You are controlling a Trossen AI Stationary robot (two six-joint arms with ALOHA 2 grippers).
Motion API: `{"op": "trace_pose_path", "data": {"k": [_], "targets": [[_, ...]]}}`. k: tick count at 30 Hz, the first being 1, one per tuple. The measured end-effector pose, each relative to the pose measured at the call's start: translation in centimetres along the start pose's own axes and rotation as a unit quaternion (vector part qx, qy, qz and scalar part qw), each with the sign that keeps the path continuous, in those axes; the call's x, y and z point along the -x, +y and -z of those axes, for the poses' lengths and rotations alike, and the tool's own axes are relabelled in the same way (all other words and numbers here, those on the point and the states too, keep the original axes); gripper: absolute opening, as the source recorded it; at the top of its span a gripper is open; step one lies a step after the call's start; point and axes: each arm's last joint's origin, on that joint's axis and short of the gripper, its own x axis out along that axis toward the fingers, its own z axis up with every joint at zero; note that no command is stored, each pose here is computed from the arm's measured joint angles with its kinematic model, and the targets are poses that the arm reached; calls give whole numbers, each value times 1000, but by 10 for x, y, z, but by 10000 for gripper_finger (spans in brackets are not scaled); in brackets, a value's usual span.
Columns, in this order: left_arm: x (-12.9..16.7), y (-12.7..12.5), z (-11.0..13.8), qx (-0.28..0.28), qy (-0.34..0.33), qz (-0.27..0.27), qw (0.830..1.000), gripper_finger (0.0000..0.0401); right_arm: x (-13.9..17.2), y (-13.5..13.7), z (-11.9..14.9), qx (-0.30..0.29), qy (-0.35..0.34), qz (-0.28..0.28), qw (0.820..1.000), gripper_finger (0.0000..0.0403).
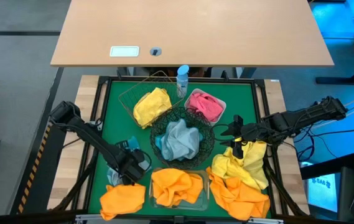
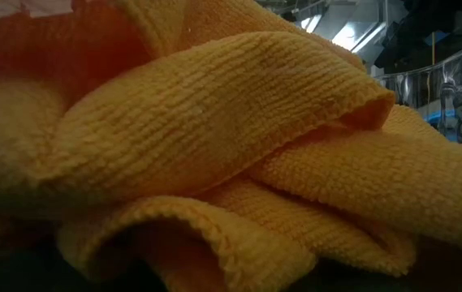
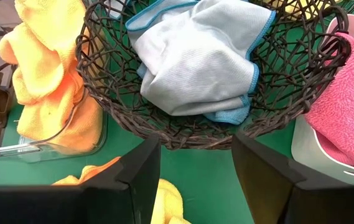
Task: Sort microfiber towel by color & place in baskets
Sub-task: Put the blue microfiber towel into the black wire basket
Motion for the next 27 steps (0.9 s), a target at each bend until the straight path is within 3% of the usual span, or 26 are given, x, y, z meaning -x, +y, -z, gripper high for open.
{"op": "trace_pose_path", "data": {"k": [3,10,21,27], "targets": [[0,0,0,0,0,-2,1000,148,0,0,0,0,0,0,1000,195],[0,1,0,1,-1,-5,1000,14,0,0,0,0,0,0,1000,195],[11,7,3,2,-11,8,1000,2,0,0,0,0,0,0,1000,195],[37,23,8,30,-76,33,996,1,0,0,0,0,0,0,1000,195]]}}
